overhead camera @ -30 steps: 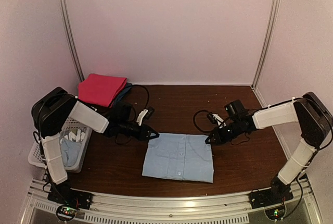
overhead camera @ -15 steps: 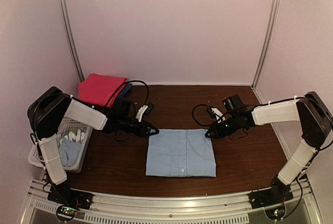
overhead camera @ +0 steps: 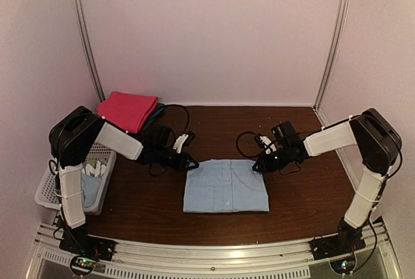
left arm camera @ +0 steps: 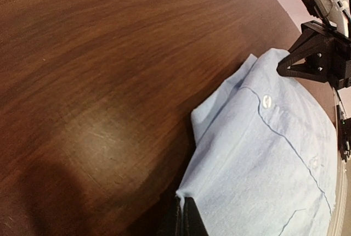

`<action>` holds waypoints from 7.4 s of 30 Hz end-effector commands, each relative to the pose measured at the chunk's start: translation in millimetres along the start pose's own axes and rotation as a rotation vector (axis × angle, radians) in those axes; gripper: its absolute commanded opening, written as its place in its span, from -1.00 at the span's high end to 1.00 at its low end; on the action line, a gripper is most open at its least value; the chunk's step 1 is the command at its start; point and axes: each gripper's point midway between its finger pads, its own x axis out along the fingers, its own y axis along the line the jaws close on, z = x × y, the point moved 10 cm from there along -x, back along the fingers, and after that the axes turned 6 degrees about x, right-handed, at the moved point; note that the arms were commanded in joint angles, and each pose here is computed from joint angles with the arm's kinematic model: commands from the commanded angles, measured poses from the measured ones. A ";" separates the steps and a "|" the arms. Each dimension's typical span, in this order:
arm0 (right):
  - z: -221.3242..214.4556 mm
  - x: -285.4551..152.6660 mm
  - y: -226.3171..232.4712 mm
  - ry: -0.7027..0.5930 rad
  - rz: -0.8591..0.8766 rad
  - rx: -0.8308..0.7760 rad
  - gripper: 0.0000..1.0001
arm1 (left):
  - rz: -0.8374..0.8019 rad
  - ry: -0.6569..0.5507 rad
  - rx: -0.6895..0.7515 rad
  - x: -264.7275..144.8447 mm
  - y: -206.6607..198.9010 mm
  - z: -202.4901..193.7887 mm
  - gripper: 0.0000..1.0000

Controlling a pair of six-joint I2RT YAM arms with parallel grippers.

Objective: Fold and stack the mixed laundry pile
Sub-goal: Smooth out the square-folded shirt at the center of the board, then pick up the square-folded shirt from the center of the board, then pass from the left arm to the right

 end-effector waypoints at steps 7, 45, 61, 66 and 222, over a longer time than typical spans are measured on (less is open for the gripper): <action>35.6 -3.7 -10.2 -0.106 -0.188 0.033 0.47 | 0.288 0.018 0.053 -8.3 26.4 40.6 0.32; -64.1 -86.5 103.9 -0.108 0.733 0.244 -1.00 | -0.503 -0.136 -0.092 -53.1 -188.6 -0.2 -0.95; -78.5 -15.6 81.8 -0.001 0.648 0.356 -1.00 | -0.382 -0.038 -0.265 3.6 -129.7 -39.4 -0.95; -99.5 -0.3 53.2 0.032 0.645 0.454 -1.00 | -0.340 -0.026 -0.385 7.9 -100.2 -69.4 -0.95; -61.2 -21.8 -7.7 -0.050 0.593 0.623 -0.50 | 0.278 -0.056 1.319 94.3 -245.9 8.8 1.00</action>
